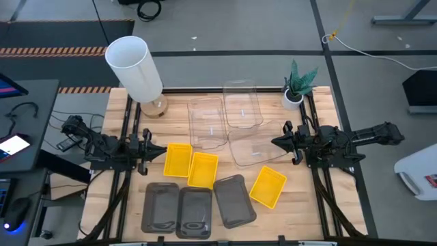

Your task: Stack baskets by color

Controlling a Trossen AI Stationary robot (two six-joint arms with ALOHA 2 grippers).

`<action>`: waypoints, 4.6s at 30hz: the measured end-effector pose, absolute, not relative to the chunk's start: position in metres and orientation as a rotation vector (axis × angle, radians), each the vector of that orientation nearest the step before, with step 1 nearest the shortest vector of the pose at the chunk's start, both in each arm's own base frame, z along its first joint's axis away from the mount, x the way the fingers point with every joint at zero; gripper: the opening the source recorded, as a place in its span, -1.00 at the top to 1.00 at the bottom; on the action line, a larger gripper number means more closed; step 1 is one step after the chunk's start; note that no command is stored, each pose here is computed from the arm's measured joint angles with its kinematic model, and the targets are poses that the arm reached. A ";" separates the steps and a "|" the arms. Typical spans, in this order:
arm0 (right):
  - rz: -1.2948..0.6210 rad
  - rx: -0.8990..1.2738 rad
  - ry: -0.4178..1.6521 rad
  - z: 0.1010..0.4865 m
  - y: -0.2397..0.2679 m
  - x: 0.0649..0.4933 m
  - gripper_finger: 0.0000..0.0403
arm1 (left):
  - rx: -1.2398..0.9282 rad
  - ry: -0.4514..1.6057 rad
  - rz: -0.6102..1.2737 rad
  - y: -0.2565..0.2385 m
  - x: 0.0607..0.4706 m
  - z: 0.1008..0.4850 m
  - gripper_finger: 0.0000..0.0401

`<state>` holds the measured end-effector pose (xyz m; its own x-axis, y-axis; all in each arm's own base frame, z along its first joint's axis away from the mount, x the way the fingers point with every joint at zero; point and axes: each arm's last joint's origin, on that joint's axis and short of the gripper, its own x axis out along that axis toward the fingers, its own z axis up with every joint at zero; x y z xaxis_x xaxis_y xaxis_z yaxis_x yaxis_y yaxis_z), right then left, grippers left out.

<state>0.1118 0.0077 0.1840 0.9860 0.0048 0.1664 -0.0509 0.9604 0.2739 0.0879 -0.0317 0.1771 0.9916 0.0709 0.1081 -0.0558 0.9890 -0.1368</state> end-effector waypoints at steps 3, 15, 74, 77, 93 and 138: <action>0.029 0.281 -0.166 0.184 0.008 0.112 0.93 | -0.134 -0.113 0.064 -0.032 0.088 0.177 0.83; 0.029 0.281 -0.165 0.184 0.008 0.112 0.93 | -0.134 -0.113 0.064 -0.032 0.088 0.177 0.86; -0.361 0.500 0.229 0.241 0.001 0.183 0.65 | -0.134 -0.113 0.064 -0.032 0.088 0.177 0.86; -0.392 0.506 0.313 0.246 0.001 0.195 0.58 | -0.134 -0.113 0.063 -0.032 0.088 0.177 0.83; -0.388 0.512 0.696 0.249 0.010 0.271 0.51 | -0.134 -0.113 0.064 -0.032 0.088 0.177 0.85; -0.547 0.460 1.372 0.196 0.036 0.393 0.40 | -0.134 -0.112 0.064 -0.032 0.088 0.177 0.82</action>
<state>0.3932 0.0357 0.1958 0.1100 -0.0962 -0.9893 0.6111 0.7915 -0.0090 0.0879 -0.0317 0.1771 0.9917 0.0708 0.1075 -0.0559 0.9891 -0.1364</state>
